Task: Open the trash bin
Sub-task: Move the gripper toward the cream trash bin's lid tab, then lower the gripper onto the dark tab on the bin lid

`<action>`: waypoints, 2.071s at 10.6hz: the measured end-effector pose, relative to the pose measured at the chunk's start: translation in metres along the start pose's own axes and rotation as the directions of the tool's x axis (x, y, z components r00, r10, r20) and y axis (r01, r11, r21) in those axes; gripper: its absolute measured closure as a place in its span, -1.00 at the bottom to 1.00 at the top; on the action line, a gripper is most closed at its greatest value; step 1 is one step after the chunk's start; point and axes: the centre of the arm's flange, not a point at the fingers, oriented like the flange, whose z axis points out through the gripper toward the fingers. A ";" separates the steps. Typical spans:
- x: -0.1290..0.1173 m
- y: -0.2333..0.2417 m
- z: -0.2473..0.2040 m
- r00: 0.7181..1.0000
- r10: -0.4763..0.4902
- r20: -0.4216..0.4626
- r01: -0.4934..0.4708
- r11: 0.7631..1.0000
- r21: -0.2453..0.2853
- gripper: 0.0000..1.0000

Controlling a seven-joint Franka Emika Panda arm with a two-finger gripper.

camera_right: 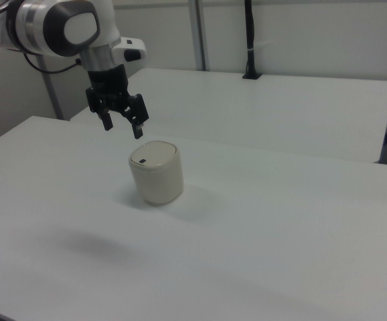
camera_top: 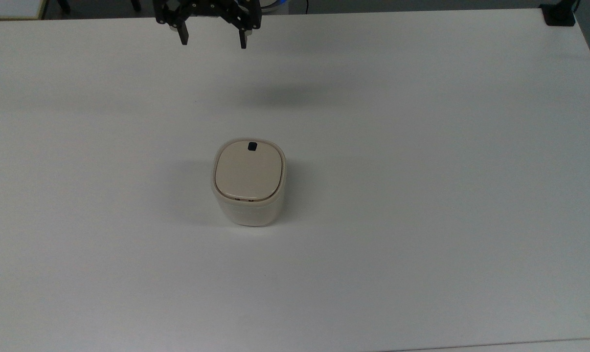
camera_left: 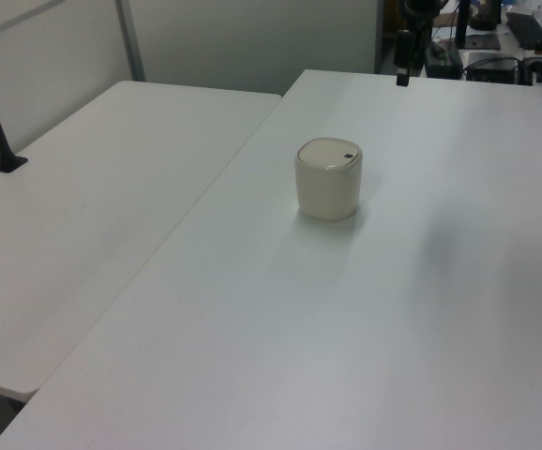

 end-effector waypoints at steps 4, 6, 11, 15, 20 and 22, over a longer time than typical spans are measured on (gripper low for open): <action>0.000 0.029 -0.003 1.000 0.001 -0.005 -0.001 1.000 -0.025 -0.94; 0.000 0.030 -0.003 1.000 -0.004 -0.005 0.003 1.000 -0.026 -0.92; 0.000 0.029 -0.003 0.998 -0.067 -0.004 0.066 0.998 -0.017 -0.31; 0.035 0.013 0.025 0.989 -0.078 -0.124 0.085 0.995 0.047 0.96; 0.087 -0.047 0.081 0.941 -0.107 -0.321 0.135 0.989 0.066 0.98; 0.097 -0.060 0.107 0.938 -0.108 -0.330 0.135 0.989 0.060 0.98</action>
